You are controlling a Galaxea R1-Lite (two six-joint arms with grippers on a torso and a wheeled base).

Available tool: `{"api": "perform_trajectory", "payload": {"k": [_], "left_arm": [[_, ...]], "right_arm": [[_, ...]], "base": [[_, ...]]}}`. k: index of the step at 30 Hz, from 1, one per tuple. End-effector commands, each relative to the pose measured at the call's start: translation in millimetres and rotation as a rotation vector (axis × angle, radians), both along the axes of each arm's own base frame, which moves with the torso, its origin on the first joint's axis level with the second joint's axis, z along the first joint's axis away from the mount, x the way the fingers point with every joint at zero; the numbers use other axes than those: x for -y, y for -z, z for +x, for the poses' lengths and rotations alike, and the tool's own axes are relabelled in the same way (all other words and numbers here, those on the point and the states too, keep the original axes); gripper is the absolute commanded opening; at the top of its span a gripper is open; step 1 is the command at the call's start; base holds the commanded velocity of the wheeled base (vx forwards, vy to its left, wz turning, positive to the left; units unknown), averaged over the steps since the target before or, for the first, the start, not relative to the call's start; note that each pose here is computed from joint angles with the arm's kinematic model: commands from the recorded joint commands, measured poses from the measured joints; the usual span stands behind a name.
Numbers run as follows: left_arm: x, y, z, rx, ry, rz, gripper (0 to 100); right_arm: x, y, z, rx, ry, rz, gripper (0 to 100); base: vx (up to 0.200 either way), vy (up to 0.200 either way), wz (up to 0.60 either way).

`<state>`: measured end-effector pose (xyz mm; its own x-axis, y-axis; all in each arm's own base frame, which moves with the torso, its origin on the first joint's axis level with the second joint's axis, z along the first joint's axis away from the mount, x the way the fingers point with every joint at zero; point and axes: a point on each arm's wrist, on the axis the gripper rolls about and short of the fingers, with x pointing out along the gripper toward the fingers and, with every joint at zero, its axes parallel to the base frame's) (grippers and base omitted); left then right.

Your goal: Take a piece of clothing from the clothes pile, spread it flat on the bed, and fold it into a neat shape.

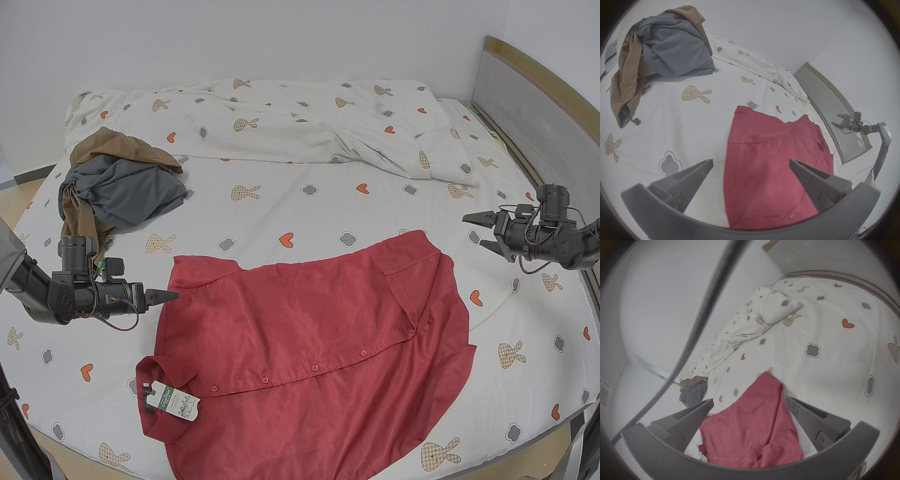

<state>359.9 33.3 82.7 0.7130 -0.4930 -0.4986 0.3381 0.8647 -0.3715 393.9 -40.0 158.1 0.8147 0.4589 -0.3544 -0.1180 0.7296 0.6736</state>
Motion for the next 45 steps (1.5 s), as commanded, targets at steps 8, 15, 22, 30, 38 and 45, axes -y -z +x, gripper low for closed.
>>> {"api": "perform_trajectory", "payload": {"k": [8,15,22,30,38,45], "left_arm": [[-26,37,35,0.042,0.087,0.026,100],[-8,33,51,0.064,0.143,0.028,100],[10,26,55,0.080,0.187,0.030,100],[22,38,61,0.062,0.216,0.025,0],[18,24,61,0.093,0.205,0.026,0],[17,4,64,0.109,0.200,0.030,0]], "right_arm": [[-22,-71,-136,0.155,-0.095,0.014,100],[-28,-75,-179,0.196,-0.100,0.008,100],[-27,-71,-180,0.177,-0.095,0.012,100],[-29,-67,-181,0.165,-0.100,0.012,100],[-34,-56,-179,0.124,-0.119,0.012,100],[-38,-50,-173,0.099,-0.101,-0.005,100]], "base": [[0.000,0.000,0.00],[0.000,0.000,0.00],[0.000,0.000,0.00],[0.000,0.000,0.00],[0.000,0.000,0.00],[0.000,0.000,0.00]]}}
